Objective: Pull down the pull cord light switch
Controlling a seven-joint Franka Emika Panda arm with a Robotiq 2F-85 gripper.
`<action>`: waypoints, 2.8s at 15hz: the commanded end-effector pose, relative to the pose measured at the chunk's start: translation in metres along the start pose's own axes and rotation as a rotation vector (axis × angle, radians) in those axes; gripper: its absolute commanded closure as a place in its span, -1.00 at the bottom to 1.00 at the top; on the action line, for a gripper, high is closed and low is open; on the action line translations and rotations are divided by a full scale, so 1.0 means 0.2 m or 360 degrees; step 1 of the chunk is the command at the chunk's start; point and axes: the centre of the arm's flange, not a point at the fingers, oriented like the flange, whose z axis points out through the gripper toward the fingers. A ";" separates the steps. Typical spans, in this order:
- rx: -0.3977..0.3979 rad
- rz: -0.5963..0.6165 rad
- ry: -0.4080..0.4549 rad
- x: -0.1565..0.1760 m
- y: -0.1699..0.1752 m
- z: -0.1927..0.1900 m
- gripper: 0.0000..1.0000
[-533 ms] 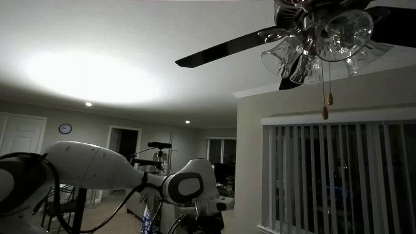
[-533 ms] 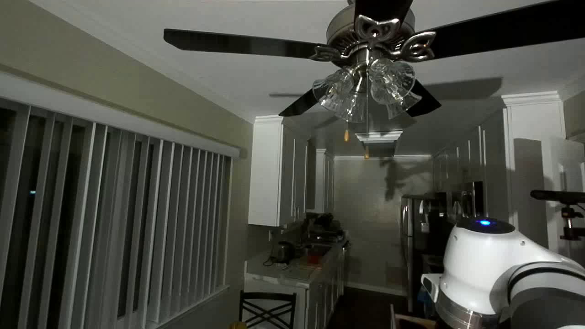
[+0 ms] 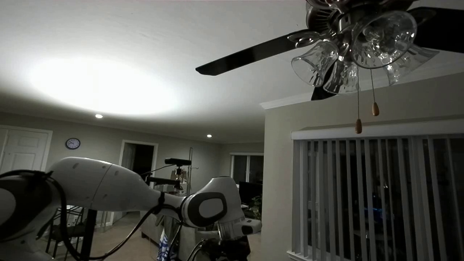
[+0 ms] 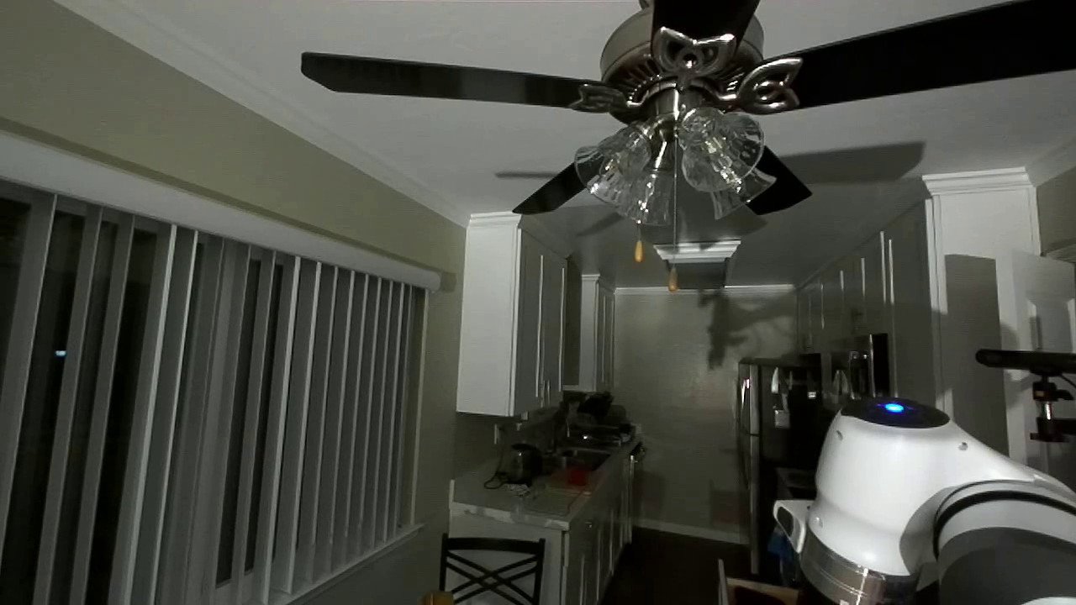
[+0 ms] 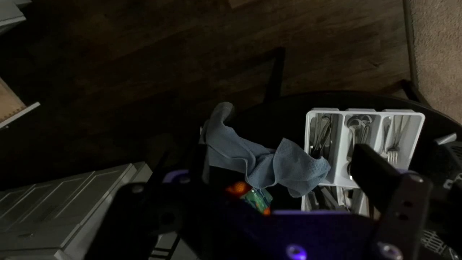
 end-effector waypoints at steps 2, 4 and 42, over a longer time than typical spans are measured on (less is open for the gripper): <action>-0.0096 0.0181 0.0293 0.20 0.07 -0.07 -1.00; -0.0132 0.0234 0.0497 0.29 0.11 -0.12 -1.00; -0.0555 0.1274 0.1849 1.03 0.68 -1.34 -1.00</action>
